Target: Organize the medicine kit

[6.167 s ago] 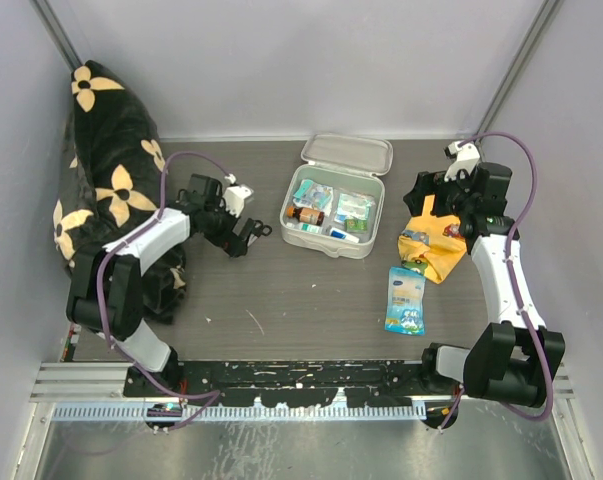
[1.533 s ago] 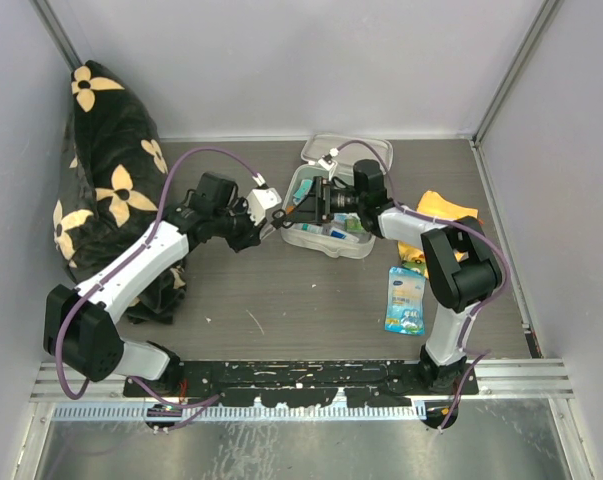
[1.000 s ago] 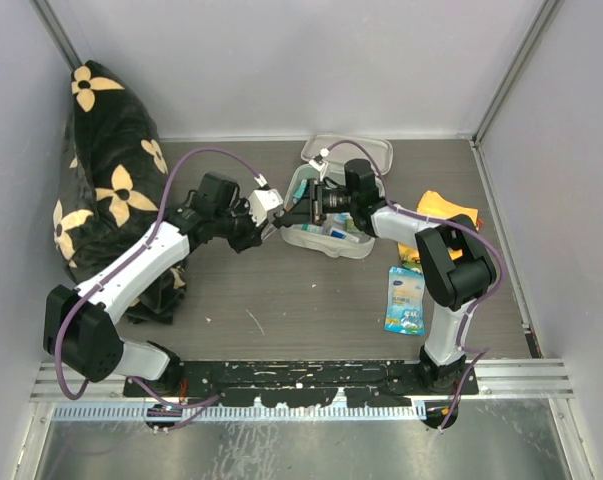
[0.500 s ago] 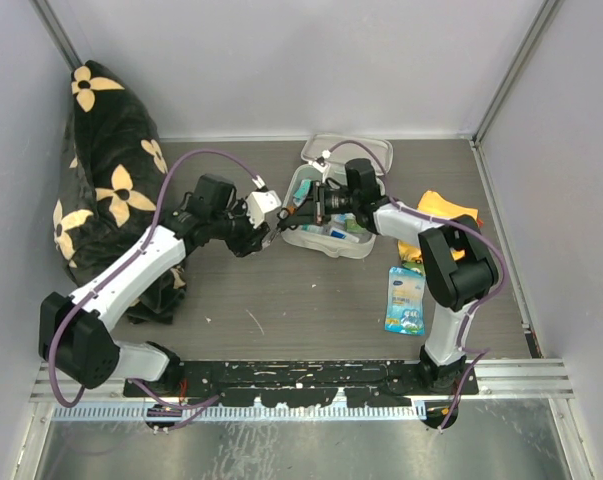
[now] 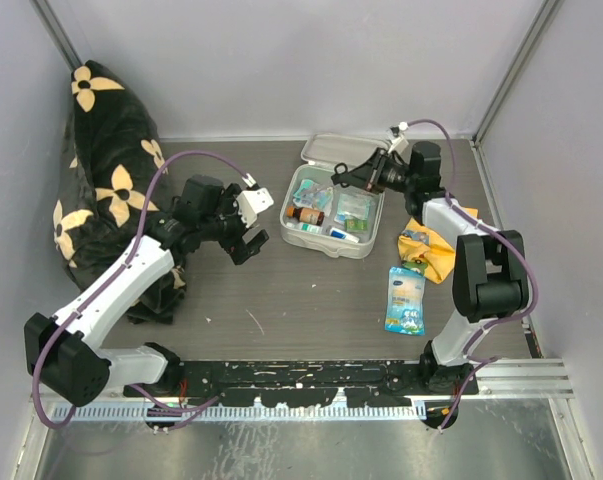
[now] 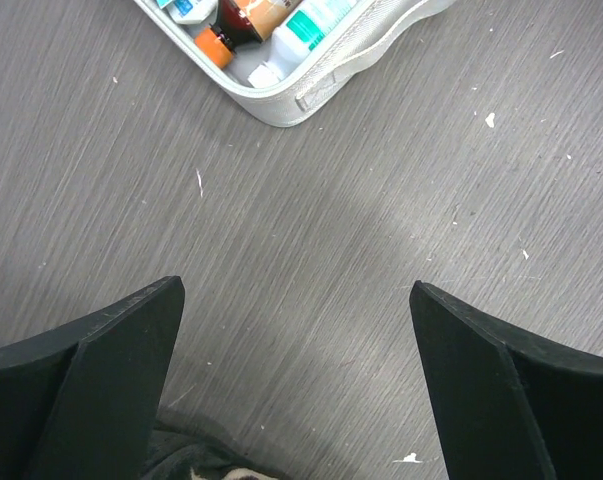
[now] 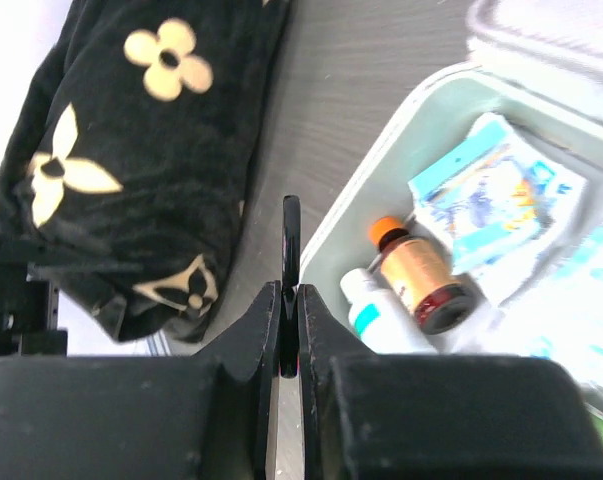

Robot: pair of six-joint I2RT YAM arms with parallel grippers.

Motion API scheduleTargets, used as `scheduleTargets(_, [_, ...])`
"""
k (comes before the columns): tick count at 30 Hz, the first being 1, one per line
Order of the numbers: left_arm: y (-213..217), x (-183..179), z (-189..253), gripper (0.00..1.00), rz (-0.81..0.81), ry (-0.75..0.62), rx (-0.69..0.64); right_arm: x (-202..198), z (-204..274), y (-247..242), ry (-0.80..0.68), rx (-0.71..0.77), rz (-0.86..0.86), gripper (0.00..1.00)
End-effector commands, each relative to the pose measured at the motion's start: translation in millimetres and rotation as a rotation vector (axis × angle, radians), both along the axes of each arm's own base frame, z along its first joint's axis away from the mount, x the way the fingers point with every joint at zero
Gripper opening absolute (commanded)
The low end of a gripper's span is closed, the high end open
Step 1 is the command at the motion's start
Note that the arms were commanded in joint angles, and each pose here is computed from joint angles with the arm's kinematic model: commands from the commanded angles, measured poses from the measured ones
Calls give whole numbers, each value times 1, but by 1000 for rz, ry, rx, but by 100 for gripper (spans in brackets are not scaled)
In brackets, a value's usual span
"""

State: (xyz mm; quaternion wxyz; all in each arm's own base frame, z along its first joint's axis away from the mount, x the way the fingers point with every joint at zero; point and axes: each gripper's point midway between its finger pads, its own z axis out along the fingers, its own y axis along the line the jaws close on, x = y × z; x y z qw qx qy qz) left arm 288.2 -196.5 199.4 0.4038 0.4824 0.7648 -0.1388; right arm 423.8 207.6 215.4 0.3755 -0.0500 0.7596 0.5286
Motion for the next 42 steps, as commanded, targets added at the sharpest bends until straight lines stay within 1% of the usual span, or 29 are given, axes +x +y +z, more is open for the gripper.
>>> scheduleTargets(1, [-5, 10, 19, 99, 13, -55, -32, 18, 28, -24, -78, 17, -156, 1])
scheduleTargets(5, [-6, 10, 19, 98, 9, -55, -35, 29, 18, -39, -53, -4, -264, 1])
scheduleTargets(8, [-5, 9, 16, 98, 10, -51, -32, 33, 1, -45, 2, -14, -323, 1])
scheduleTargets(16, [-2, 9, 15, 98, 24, -57, -29, 31, -32, -53, 79, -27, -426, 1])
scheduleTargets(22, [-1, 8, 13, 98, 29, -60, -29, 21, -41, -53, 102, -11, -442, 1])
scheduleTargets(27, [-1, 9, 11, 98, 31, -63, -28, 15, -40, -50, 112, 64, -444, 1])
scheduleTargets(34, [0, 10, 9, 98, 36, -62, -21, 26, -33, -36, 116, 125, -425, 2])
scheduleTargets(42, [3, 11, 10, 98, 46, -81, -19, 38, -48, -16, 129, 111, -415, 7])
